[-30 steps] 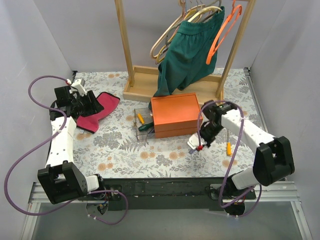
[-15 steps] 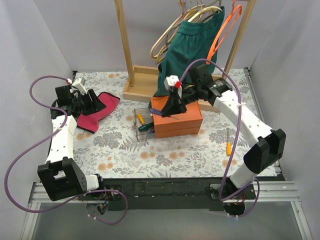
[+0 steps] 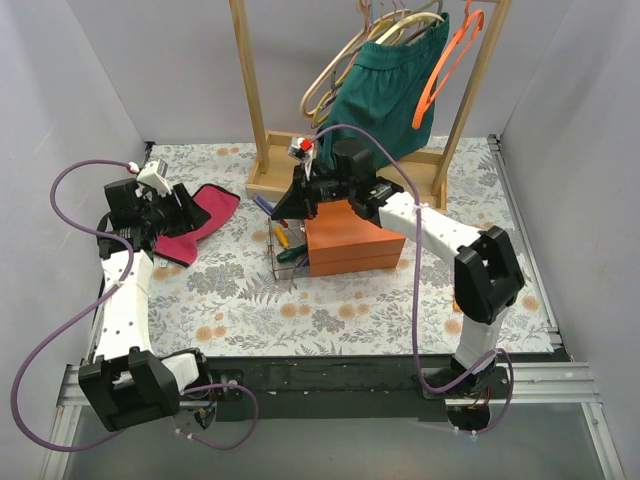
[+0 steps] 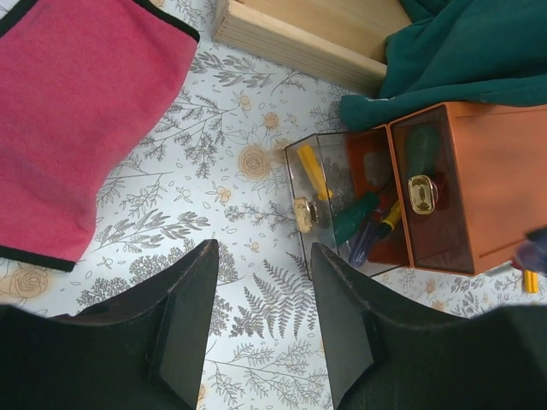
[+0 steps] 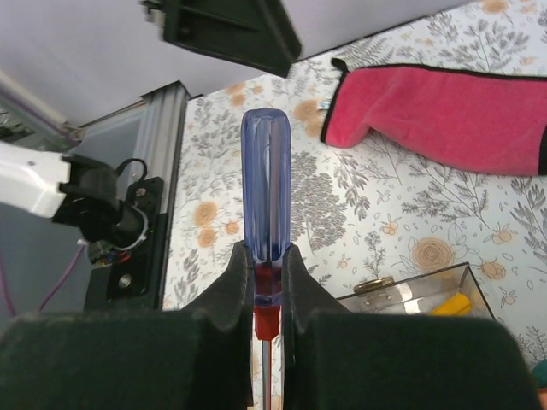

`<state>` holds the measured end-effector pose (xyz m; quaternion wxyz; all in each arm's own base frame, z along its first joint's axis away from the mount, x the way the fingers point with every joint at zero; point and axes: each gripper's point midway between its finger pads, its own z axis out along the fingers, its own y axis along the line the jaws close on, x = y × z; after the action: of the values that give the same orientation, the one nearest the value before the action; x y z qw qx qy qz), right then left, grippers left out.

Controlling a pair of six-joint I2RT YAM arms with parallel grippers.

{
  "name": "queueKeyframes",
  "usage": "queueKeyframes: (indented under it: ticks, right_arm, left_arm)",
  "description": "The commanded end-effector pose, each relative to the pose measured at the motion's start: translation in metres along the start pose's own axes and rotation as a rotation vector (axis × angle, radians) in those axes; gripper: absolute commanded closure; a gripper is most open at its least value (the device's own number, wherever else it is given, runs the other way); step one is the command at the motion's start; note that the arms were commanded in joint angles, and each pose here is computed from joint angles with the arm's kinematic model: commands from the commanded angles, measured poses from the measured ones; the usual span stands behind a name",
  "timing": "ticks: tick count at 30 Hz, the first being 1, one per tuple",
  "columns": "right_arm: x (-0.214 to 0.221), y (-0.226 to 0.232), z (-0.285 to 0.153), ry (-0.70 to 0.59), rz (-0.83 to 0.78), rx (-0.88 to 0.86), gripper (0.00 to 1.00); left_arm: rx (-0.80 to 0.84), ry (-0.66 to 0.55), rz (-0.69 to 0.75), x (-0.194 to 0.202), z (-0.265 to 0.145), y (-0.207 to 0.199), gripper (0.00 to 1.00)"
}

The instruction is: Sort the tools into containers

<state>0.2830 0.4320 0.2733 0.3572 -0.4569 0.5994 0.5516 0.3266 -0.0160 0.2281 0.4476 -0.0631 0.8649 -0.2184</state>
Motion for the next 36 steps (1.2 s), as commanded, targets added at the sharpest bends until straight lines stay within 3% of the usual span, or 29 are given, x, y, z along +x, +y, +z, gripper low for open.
queueKeyframes:
  ticks: [1, 12, 16, 20, 30, 32, 36]
  right_arm:
    - [-0.015, -0.029, 0.021, -0.073, -0.052, 0.094, 0.99]
    - [0.041, -0.091, 0.062, 0.062, -0.141, 0.253, 0.99]
    - [0.061, -0.117, 0.053, 0.165, -0.186, 0.444, 0.99]
    - [0.086, -0.126, 0.033, 0.254, -0.111, 0.600, 0.99]
    - [0.117, -0.117, -0.001, 0.315, 0.047, 0.792, 0.95]
    - [0.117, -0.113, 0.000, 0.307, 0.075, 0.798, 0.79]
    - [0.111, -0.107, 0.006, 0.273, 0.124, 0.788, 0.64]
  left_arm:
    - [-0.011, 0.010, -0.012, 0.011, -0.007, 0.003, 0.53]
    - [-0.027, -0.003, -0.033, 0.010, -0.013, 0.009, 0.53]
    - [-0.027, -0.007, -0.043, 0.011, -0.013, 0.010, 0.53]
    - [-0.013, -0.013, -0.053, 0.010, -0.011, 0.009, 0.53]
    - [0.018, -0.032, -0.062, 0.001, -0.001, 0.008, 0.53]
    - [0.019, -0.034, -0.068, 0.000, 0.001, 0.009, 0.53]
    - [0.025, -0.035, -0.072, 0.001, 0.003, 0.009, 0.53]
